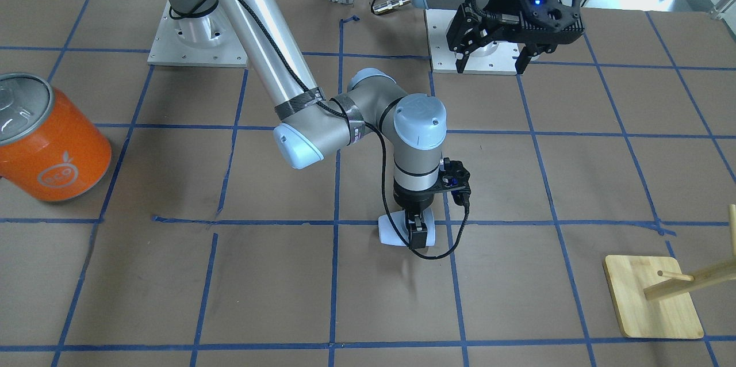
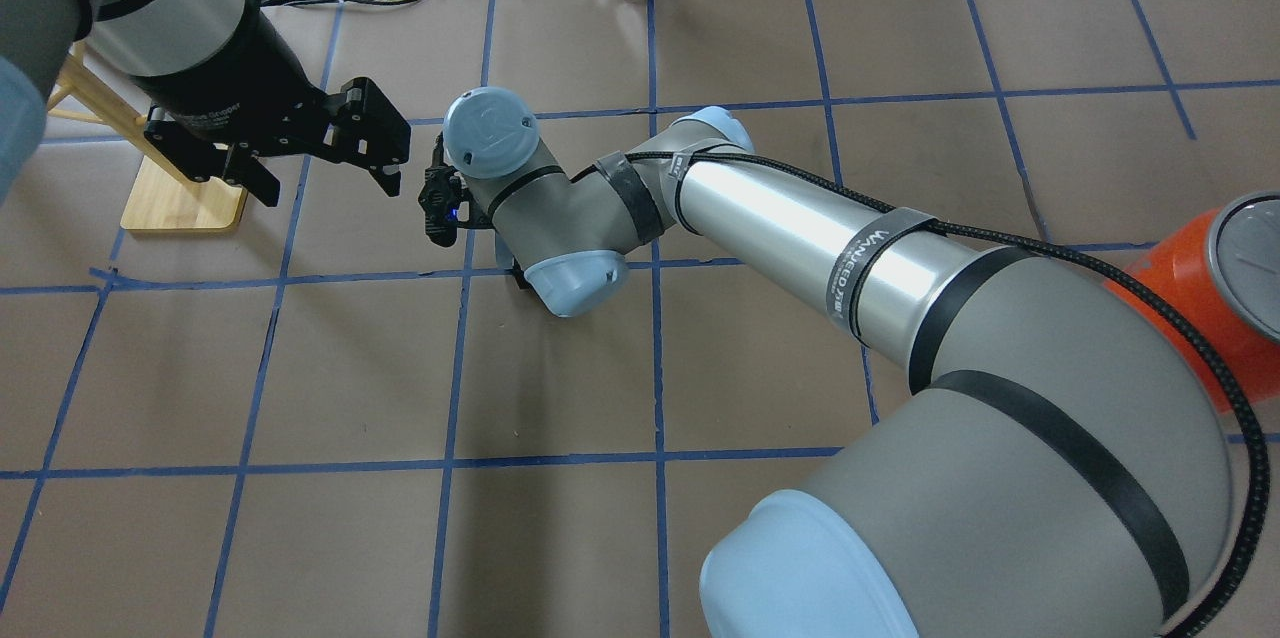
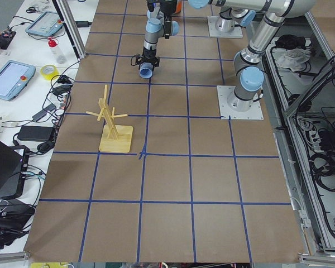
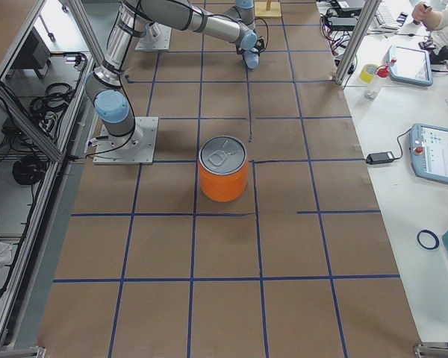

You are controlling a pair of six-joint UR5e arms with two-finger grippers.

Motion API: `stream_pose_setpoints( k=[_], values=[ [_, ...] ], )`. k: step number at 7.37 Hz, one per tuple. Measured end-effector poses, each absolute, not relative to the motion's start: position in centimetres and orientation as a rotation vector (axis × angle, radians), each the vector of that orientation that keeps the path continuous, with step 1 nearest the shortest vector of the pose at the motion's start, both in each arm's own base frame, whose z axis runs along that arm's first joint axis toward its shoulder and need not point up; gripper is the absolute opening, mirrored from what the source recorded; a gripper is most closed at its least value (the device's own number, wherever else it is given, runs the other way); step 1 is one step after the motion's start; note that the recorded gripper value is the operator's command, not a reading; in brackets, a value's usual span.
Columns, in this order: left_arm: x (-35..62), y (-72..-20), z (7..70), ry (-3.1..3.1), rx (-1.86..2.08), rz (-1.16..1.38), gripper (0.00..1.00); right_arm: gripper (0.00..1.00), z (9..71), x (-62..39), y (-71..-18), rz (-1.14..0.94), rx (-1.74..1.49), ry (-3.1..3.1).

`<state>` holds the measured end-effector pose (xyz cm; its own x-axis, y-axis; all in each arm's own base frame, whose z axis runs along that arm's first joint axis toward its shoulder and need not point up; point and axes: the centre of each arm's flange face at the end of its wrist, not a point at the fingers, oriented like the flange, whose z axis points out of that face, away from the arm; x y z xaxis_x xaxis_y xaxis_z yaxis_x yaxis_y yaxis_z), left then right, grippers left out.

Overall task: Flip cup
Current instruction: 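Lower the cup and release it on its side with the right gripper, then reach the left gripper to the lying cup's base while the right gripper withdraws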

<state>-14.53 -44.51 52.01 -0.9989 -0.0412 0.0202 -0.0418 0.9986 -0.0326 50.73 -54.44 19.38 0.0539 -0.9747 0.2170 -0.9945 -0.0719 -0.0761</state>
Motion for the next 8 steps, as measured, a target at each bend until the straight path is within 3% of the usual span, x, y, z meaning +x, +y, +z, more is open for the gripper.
stream_pose_setpoints(
  k=[4,8],
  values=[
    [-14.5,-44.5,52.0,-3.121,0.062,0.048,1.00,0.99,22.3,47.4,-57.0,0.345,2.132,-2.129],
    [-13.4,-45.9,50.3,-3.096,0.070,0.026,1.00,0.99,26.9,35.0,-63.0,0.213,1.938,-2.333]
  ],
)
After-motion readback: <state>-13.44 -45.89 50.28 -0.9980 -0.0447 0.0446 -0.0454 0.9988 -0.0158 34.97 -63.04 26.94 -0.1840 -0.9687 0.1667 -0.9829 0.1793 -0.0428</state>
